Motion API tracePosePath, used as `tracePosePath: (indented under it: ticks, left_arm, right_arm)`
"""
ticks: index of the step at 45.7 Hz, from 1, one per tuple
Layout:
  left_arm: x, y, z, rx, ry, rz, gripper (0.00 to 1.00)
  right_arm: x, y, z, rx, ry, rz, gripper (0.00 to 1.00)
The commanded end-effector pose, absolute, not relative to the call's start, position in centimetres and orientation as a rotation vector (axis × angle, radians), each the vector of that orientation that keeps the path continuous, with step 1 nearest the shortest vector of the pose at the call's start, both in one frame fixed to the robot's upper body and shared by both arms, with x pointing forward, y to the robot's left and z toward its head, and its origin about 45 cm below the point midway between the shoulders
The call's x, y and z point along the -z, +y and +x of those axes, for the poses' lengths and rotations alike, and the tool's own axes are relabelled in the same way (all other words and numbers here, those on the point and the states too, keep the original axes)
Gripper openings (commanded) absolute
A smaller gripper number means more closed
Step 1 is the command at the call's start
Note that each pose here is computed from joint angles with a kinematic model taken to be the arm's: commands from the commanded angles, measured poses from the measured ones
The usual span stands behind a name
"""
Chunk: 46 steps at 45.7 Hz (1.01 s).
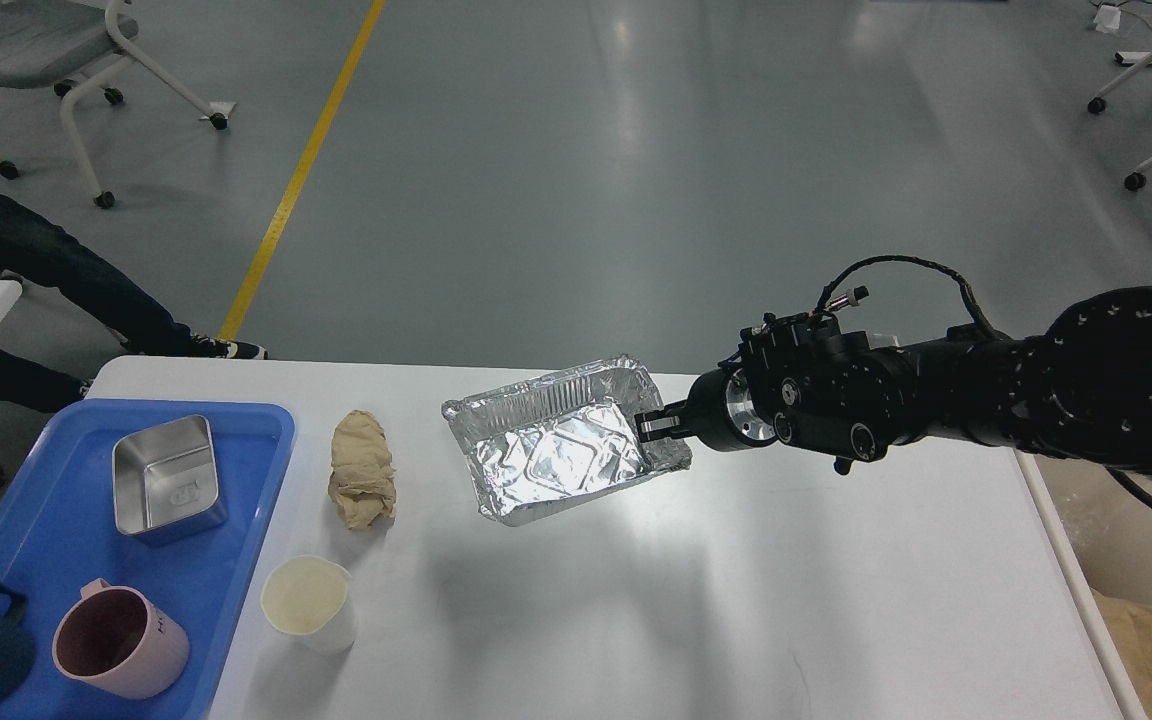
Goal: Tidy desktop
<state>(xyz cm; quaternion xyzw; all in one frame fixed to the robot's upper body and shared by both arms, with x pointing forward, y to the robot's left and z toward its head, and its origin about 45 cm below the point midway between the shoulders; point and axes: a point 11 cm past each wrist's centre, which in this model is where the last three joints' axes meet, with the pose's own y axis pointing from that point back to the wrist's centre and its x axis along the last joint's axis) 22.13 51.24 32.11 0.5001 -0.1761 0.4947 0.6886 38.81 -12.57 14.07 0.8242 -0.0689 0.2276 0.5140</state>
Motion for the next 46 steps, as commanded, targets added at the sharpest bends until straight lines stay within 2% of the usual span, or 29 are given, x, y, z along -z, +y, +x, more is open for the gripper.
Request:
tracePosePath:
  ticks: [1,15,21,33,46]
  left_arm:
    - [-31.1,50.4,22.3,-1.022,-0.378,1.158,0.96]
    - [-27.5,49.5,21.1,-0.858,-0.296,1.254,0.96]
    - [-27.4,49.6,21.0,-0.823,-0.317,1.292,0.96]
    - [-27.7,49.8,21.4,-0.874,-0.348,1.270,0.96]
    - [-28.3,53.3,22.5,-1.016,-0.325,1.288,0.96]
  right_arm:
    - [-14.0,-12.8,38.8,-0.547,-0.164,1.976,0.00]
    - [-13.9,-12.8,38.7,-0.544,-0.164,1.978,0.00]
    - [-13.9,-12.6,38.7,-0.545,-0.163,1.980,0.00]
    - [-13.9,-12.7,38.7,-0.545,-0.163,1.979,0.00]
    - [-13.8,-12.3,38.6,-0.549,-0.155,1.983,0.00]
